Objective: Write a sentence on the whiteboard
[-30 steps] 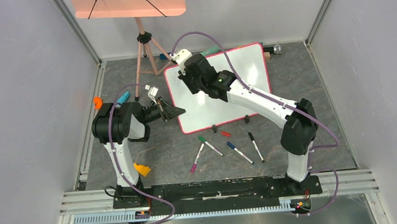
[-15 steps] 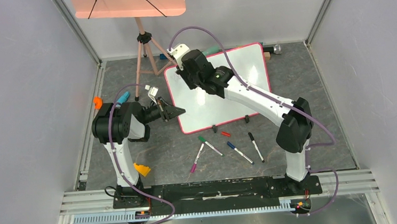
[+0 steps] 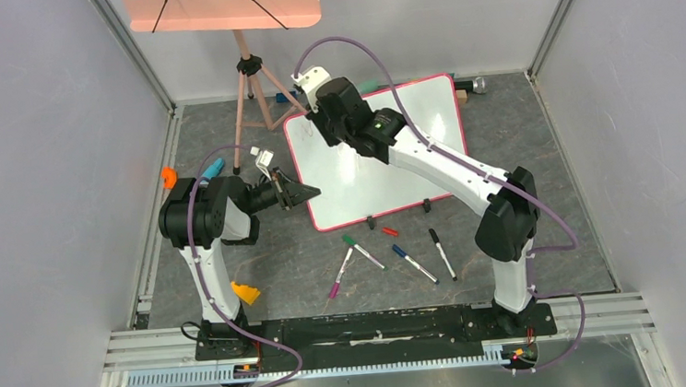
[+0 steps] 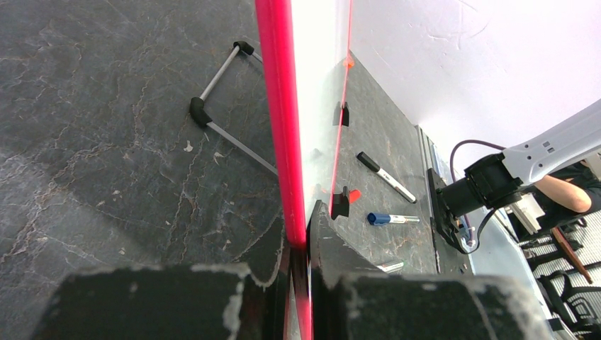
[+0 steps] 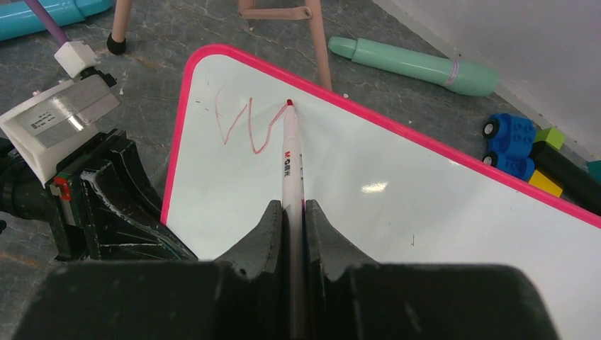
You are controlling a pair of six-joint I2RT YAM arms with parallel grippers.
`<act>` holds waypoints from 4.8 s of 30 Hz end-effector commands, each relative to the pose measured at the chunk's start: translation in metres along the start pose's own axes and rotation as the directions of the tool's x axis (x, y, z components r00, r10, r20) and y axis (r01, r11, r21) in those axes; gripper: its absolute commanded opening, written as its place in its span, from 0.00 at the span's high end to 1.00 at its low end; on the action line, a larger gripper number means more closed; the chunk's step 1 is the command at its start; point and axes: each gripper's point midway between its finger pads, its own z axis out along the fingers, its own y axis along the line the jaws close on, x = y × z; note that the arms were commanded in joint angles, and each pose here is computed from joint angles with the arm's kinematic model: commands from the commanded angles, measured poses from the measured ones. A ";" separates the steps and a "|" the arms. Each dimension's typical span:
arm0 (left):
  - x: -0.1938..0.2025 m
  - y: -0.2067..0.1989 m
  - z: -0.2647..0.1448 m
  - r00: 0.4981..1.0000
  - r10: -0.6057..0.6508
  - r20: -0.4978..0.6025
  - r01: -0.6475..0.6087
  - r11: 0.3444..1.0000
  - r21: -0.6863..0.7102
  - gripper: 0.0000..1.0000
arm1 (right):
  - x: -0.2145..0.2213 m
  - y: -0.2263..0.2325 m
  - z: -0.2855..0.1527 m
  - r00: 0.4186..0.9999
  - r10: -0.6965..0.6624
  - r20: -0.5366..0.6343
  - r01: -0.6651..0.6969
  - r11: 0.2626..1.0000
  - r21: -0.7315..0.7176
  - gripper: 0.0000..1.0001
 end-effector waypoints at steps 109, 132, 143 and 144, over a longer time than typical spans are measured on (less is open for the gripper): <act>0.001 0.026 -0.006 0.967 0.251 0.030 -0.248 0.965 -0.080 0.89 | 0.019 -0.025 -0.008 0.996 -0.001 -0.086 0.009 0.996 0.089 1.00; 0.002 0.027 -0.006 0.969 0.247 0.030 -0.244 0.966 -0.082 0.89 | 0.050 -0.018 -0.021 0.988 -0.003 -0.154 0.010 0.999 0.039 1.00; 0.001 0.025 -0.005 0.967 0.253 0.028 -0.250 0.965 -0.074 0.89 | 0.028 -0.018 -0.033 0.997 0.004 -0.079 -0.003 1.000 0.013 1.00; 0.001 0.025 -0.005 0.967 0.253 0.028 -0.250 0.965 -0.073 0.89 | 0.023 -0.017 -0.034 0.998 0.006 -0.062 -0.006 1.000 0.005 1.00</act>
